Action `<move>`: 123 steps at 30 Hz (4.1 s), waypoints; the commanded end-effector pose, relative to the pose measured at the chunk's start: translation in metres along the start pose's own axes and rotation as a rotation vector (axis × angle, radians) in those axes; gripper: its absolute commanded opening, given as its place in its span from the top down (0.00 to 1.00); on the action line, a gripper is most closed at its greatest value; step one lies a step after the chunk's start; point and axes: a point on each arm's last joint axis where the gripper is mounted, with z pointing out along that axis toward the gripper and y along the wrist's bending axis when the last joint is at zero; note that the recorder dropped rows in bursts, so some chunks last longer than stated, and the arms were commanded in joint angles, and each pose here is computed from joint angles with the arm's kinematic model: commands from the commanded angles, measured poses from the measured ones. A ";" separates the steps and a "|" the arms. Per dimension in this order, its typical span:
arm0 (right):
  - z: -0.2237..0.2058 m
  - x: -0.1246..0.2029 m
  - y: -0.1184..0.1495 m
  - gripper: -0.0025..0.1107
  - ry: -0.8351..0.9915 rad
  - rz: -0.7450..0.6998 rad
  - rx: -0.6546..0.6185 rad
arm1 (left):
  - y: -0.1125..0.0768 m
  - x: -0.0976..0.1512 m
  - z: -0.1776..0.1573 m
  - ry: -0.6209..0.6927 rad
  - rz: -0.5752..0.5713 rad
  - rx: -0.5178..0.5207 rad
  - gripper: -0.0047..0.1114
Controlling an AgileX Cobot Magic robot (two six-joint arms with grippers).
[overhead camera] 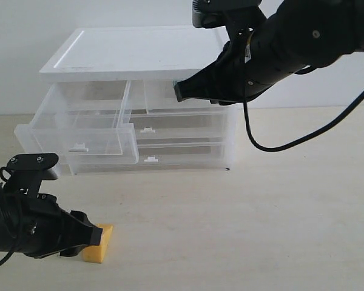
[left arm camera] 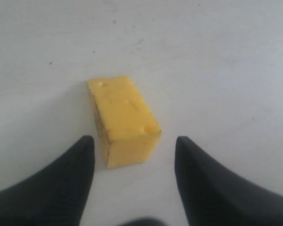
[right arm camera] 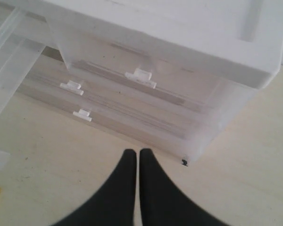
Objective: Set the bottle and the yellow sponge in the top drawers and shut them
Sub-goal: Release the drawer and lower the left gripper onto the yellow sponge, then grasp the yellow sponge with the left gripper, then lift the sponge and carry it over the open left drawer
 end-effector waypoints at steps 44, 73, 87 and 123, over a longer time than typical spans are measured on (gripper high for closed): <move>-0.005 -0.003 0.001 0.98 -0.030 0.008 -0.020 | 0.002 0.004 0.033 0.101 -0.039 -0.007 0.54; -0.005 -0.002 0.001 0.98 -0.018 -0.005 -0.018 | -0.001 0.001 0.055 0.162 0.004 0.046 0.93; -0.005 -0.003 0.001 0.98 -0.024 -0.011 -0.019 | -0.004 0.016 -0.012 0.024 0.033 0.049 0.93; -0.005 0.000 -0.001 0.98 0.007 -0.040 0.007 | -0.042 -0.084 -0.156 -0.624 0.168 0.138 0.93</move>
